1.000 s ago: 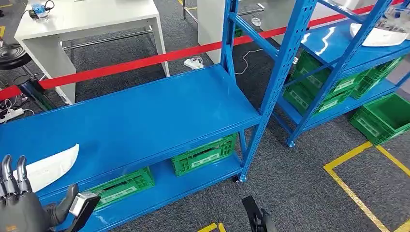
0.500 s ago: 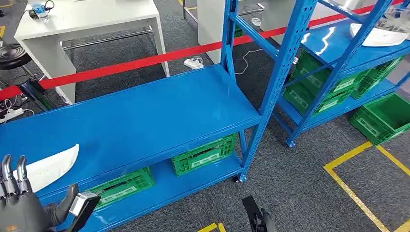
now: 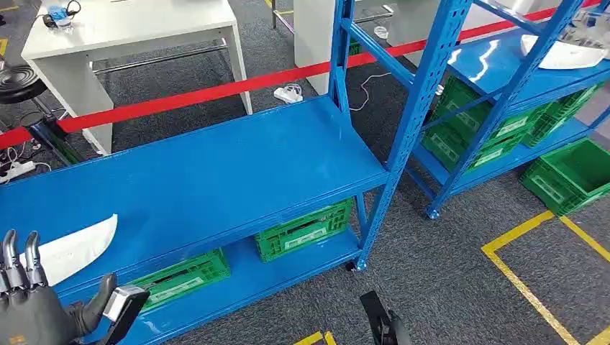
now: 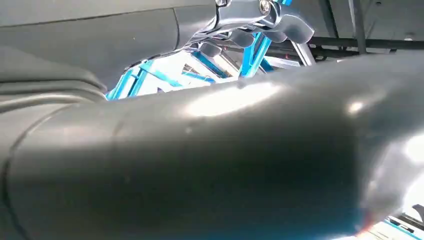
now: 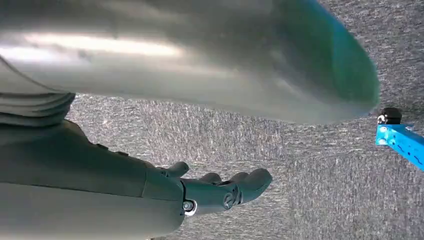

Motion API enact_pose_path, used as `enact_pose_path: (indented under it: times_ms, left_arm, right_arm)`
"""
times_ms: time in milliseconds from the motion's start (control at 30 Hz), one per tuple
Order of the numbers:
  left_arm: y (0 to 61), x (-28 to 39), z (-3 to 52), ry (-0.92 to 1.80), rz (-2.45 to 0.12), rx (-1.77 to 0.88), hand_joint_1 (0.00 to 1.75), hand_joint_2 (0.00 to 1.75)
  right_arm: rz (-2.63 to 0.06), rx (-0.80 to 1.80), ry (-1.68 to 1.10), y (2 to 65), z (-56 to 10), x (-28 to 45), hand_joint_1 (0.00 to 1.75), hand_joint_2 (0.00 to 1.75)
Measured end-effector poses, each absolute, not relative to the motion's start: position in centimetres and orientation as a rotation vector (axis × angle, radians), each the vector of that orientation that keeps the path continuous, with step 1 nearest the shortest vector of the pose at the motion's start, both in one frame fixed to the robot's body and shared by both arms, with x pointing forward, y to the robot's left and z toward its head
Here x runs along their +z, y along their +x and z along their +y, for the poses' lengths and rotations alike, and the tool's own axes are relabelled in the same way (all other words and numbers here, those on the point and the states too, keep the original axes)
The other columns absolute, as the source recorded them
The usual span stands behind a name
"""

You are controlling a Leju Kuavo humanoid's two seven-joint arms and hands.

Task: Take the parts from the cabinet and place them on the table.

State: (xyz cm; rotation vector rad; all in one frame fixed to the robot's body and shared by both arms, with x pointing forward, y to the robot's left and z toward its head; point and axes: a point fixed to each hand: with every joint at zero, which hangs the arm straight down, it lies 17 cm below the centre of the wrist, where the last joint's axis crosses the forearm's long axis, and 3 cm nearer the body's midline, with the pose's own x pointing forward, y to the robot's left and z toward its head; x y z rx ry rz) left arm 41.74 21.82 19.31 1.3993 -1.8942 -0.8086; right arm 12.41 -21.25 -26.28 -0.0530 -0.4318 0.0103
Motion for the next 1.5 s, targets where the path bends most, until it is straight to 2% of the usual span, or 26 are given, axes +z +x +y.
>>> enact_pose_path:
  times_ms: [700,833,1000,1033,1133,1167,1500]
  left_arm:
    - [41.8,19.3,21.8,1.398,-1.895,-0.809,0.00,0.00]
    - [44.0,17.1,20.4,1.222,-1.862,-0.831,0.00,0.00]
    - [47.2,17.4,16.8,1.135,-1.903,-0.873,0.00,0.00]
    - [47.5,17.3,16.0,1.119,-1.910,-0.891,0.00,0.00]
    - [48.3,17.2,14.1,1.079,-1.929,-0.937,0.00,0.00]
    - [48.6,17.3,13.7,1.071,-1.935,-0.949,0.00,1.75]
    - [49.6,16.9,11.8,1.027,-1.934,-1.001,0.00,1.75]
  right_arm:
    - [-0.429,0.011,-0.053,12.4,-21.3,-26.3,0.00,0.00]
    - [-0.184,-0.028,-0.088,8.6,-21.9,-27.6,0.00,0.00]
    - [-0.130,-0.079,-0.081,7.6,-21.2,-27.6,0.00,0.00]
    - [-0.127,-0.088,-0.078,7.5,-21.1,-27.6,0.00,1.75]
    - [-0.126,-0.121,-0.066,7.6,-20.9,-27.6,0.00,1.75]
    - [-0.129,-0.127,-0.063,7.6,-20.8,-27.6,0.00,1.75]
    - [-0.153,-0.152,-0.056,8.0,-20.8,-27.5,0.00,1.75]
